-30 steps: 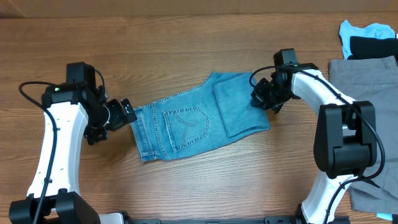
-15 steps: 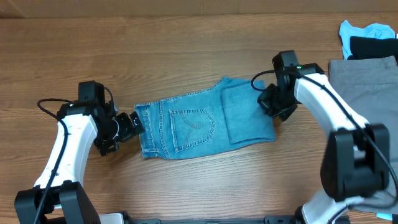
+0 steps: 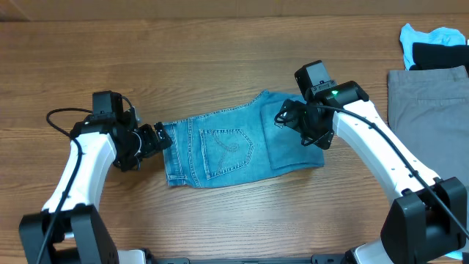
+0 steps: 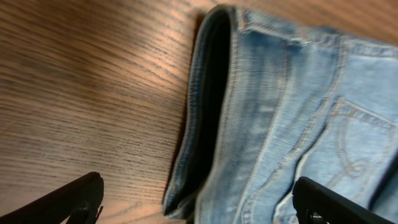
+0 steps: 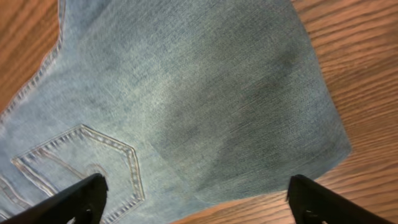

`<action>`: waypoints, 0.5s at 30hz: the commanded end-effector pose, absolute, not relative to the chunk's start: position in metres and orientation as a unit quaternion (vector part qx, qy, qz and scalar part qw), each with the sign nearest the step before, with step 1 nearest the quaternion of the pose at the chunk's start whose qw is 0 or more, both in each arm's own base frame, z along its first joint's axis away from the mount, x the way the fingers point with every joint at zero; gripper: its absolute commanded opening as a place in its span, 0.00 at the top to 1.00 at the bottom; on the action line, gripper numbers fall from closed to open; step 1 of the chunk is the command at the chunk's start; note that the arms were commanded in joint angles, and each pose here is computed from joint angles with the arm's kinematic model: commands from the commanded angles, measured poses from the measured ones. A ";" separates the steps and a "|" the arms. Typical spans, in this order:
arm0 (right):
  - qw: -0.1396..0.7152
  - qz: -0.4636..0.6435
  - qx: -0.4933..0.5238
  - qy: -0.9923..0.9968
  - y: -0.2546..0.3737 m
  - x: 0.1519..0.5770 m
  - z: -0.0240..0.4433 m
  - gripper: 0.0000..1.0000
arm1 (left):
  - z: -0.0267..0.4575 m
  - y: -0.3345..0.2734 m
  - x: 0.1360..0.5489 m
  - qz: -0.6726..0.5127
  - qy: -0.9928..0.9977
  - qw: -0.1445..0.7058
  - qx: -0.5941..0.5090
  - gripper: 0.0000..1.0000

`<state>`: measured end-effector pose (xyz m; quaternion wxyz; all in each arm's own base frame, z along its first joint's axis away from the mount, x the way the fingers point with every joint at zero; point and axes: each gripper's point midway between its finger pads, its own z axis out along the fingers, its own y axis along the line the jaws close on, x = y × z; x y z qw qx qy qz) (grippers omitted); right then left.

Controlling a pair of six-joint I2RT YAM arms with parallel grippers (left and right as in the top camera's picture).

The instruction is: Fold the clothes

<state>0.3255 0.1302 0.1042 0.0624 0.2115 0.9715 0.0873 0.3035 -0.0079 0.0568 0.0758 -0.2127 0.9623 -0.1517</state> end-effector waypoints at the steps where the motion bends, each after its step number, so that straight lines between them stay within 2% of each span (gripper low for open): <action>1: 0.077 0.084 0.200 0.973 0.127 0.328 0.110 0.00 | 0.034 -0.014 0.297 -0.157 0.969 0.040 -0.189 0.00; 6: 0.085 0.087 0.199 0.972 0.128 0.332 0.110 0.00 | 0.013 -0.019 0.292 -0.167 0.970 0.005 -0.176 0.00; 15: 0.090 0.079 0.201 0.972 0.125 0.335 0.109 0.00 | 0.011 -0.031 0.295 -0.205 0.969 0.006 -0.138 0.00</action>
